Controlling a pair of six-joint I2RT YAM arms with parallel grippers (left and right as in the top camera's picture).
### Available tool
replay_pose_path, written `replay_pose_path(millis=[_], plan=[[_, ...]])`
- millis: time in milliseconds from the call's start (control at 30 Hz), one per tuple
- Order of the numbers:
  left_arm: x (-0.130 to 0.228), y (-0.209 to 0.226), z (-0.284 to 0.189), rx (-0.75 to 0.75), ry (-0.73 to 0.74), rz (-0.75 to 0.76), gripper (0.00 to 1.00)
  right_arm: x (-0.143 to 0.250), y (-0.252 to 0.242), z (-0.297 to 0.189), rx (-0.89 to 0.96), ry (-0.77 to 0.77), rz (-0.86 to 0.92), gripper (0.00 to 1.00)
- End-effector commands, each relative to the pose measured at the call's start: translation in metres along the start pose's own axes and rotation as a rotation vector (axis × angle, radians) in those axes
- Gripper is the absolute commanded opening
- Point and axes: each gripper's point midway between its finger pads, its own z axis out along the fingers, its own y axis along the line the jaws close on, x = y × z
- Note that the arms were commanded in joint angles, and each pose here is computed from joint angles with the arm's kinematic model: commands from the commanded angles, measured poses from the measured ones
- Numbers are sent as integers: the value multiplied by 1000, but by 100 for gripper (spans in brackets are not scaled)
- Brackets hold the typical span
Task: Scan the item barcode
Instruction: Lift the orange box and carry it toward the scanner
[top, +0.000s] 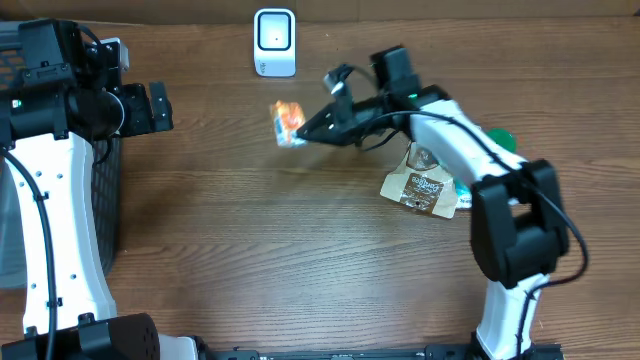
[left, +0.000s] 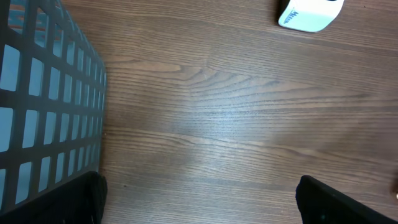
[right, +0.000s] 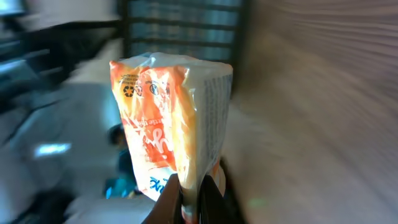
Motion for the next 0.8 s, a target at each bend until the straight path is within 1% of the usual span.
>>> replay_pose_path(millis=[0,67,300,533,767], plan=[[-7,0,-4,-3,-21,20,99,12,50,-17,-190,74,-52,4],[-7,0,-4,-3,-21,20,99,12,53,-25,-216,76,-40,4],[-7,0,-4,-3,-21,20,99,5,49,-40,-208,48,44,4],[-7,0,-4,-3,-21,20,100,4,48,-43,-206,47,91,4],[-7,0,-4,-3,-21,20,100,4,48,-43,-206,46,90,4]])
